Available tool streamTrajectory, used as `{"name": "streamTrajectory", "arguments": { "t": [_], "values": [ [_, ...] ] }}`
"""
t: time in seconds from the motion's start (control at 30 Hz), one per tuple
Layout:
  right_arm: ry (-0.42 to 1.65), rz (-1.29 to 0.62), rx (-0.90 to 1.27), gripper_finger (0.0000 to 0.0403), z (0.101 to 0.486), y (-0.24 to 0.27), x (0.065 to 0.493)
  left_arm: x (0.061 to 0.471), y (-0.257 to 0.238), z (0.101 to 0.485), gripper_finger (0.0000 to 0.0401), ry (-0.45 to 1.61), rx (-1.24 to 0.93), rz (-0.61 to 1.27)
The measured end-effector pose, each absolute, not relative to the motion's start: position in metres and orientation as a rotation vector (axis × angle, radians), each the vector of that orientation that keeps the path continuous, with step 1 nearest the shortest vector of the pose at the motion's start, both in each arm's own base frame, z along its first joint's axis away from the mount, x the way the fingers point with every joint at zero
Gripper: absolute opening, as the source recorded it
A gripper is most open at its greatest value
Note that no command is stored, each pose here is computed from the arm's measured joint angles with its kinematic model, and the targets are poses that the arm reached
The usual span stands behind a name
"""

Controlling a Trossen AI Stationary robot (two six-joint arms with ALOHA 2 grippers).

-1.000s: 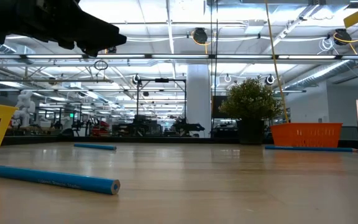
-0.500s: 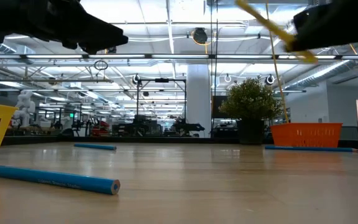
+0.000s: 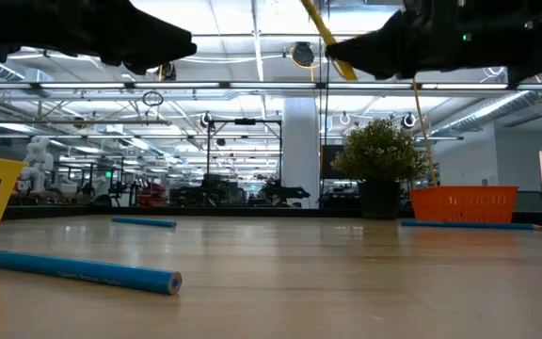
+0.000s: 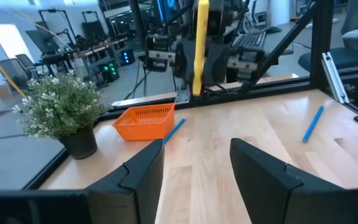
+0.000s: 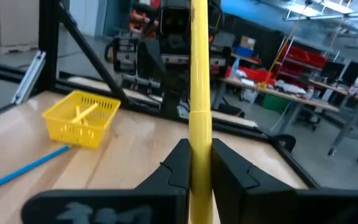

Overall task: Sort pens & pencils
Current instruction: Put the yellow ballpen into the yellow bin

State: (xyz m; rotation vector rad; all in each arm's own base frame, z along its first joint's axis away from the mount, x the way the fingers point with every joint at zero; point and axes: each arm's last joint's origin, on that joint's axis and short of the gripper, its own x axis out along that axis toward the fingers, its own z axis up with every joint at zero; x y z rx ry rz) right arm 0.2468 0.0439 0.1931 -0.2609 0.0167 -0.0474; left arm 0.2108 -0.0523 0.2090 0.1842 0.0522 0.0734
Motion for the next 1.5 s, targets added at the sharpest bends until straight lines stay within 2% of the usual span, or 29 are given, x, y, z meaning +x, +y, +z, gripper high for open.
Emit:
{"name": "streamTrajectory", "arguments": {
  "t": [0.3,0.47,0.57,0.93,1.5],
  "values": [
    [0.048,-0.043,-0.23,0.0026,0.187,0.044,0.248,0.211,-0.052,0.209,0.0191,0.047,0.16,0.069],
    [0.001,-0.025,-0.167,0.0026,0.188,0.044,0.25,0.216,-0.052,0.22,0.0191,-0.099,0.055,0.045],
    [-0.051,0.012,-0.134,0.0026,0.185,0.046,0.257,0.224,-0.053,0.214,0.0191,-0.128,0.064,0.002],
    [-0.052,0.027,-0.133,0.0026,0.17,0.056,0.305,0.28,-0.066,0.2,0.0191,-0.069,0.136,0.008],
    [-0.03,0.041,-0.1,0.0026,0.167,0.057,0.306,0.296,-0.072,0.22,0.0191,-0.12,0.149,0.01]
  ]
}}
